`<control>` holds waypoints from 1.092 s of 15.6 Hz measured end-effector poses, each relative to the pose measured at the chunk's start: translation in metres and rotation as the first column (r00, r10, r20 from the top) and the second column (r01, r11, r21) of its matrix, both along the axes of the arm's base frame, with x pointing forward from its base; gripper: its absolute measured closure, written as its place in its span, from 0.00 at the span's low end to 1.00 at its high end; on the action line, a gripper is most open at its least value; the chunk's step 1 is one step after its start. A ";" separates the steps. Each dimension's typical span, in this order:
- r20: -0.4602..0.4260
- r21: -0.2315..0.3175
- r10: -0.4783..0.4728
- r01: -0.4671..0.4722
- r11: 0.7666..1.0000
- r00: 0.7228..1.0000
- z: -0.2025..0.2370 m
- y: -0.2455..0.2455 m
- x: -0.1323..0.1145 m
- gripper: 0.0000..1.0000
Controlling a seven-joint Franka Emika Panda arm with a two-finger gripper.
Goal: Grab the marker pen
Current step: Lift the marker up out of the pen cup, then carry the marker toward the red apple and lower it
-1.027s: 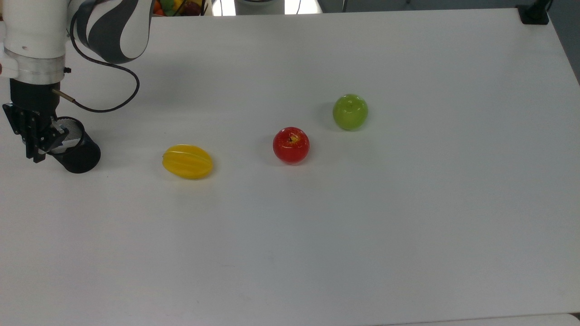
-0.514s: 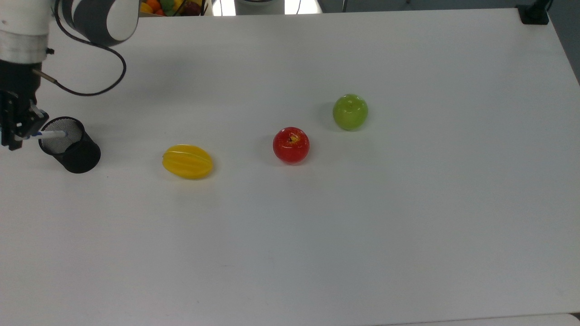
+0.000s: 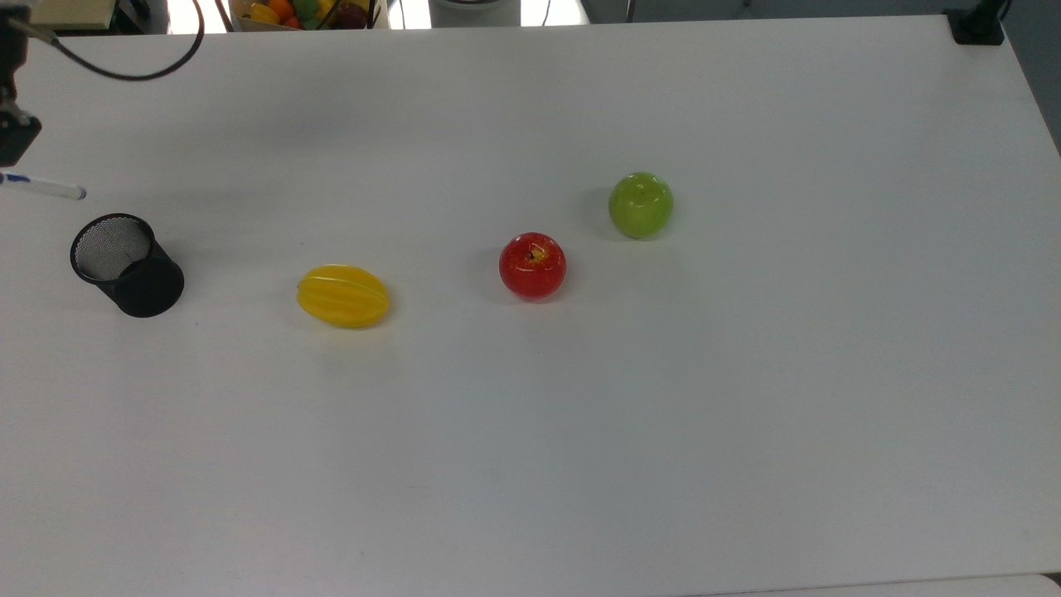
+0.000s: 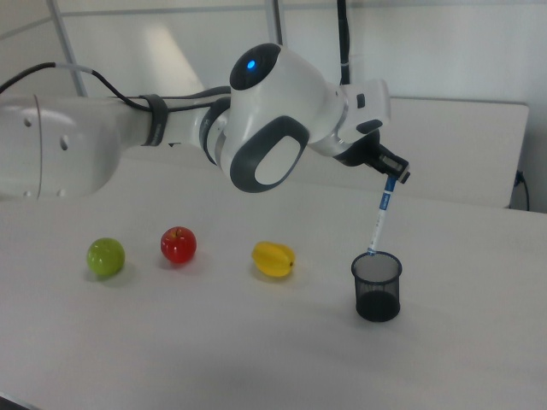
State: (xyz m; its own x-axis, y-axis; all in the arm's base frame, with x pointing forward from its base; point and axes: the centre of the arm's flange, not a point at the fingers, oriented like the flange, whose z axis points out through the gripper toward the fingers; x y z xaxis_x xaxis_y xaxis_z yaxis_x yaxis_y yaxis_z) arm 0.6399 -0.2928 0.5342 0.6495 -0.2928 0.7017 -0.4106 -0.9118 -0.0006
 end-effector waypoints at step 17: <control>-0.562 0.318 0.444 -0.313 0.895 0.697 -0.023 0.203 -0.064 0.84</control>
State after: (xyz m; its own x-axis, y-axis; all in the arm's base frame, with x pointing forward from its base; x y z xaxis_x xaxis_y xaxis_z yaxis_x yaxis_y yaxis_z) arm 0.5761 -0.0901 0.5113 0.9970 -0.0056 0.0772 -0.0010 -0.9982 -0.0597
